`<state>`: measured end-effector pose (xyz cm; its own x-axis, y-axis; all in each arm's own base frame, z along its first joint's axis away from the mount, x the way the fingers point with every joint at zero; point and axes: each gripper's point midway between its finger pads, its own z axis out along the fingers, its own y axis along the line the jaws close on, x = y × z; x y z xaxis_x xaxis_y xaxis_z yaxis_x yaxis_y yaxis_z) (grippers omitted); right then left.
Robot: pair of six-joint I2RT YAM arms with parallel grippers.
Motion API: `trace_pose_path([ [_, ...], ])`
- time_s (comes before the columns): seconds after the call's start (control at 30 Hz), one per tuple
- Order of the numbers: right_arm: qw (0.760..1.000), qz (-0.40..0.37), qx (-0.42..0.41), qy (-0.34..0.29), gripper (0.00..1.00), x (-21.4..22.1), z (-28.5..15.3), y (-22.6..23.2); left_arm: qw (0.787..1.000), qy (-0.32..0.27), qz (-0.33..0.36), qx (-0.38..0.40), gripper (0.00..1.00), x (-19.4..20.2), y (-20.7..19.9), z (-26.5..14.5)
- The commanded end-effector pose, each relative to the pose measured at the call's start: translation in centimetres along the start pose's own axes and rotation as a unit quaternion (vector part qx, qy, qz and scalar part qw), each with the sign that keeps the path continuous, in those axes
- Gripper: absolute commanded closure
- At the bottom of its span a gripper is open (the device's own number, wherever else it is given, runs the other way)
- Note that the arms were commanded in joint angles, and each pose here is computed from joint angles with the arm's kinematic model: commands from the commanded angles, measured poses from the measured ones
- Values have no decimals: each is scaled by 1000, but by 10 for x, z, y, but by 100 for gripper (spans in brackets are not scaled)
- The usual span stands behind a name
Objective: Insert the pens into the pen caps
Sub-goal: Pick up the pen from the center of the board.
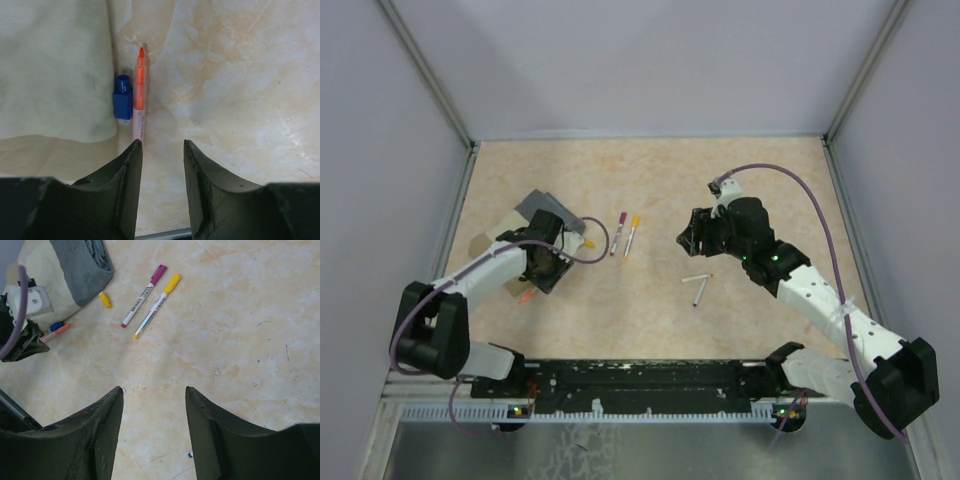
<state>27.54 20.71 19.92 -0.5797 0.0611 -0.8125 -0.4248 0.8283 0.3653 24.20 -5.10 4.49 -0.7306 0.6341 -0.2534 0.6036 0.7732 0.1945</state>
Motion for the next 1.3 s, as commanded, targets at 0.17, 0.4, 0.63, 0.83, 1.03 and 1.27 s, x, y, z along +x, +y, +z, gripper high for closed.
trace_pose_path([
  [0.17,999,-8,-20,-24,47,-20,-10,13,999,41,-1,2,56,3,12,14],
  [0.4,1000,-9,-25,-14,47,-15,-8,13,999,42,-7,-4,56,4,19,16],
  [0.63,1000,-14,-26,-10,47,-13,-7,13,998,65,-10,24,57,10,12,25],
  [0.83,999,-16,-26,-10,47,-13,-6,13,993,78,-18,81,65,9,-6,29],
  [1.03,1000,-18,-18,-10,47,-12,-7,10,989,80,-21,123,79,7,-19,26],
  [1.27,1000,-20,-7,-15,48,-14,-8,6,988,42,-31,143,85,-10,-25,17],
])
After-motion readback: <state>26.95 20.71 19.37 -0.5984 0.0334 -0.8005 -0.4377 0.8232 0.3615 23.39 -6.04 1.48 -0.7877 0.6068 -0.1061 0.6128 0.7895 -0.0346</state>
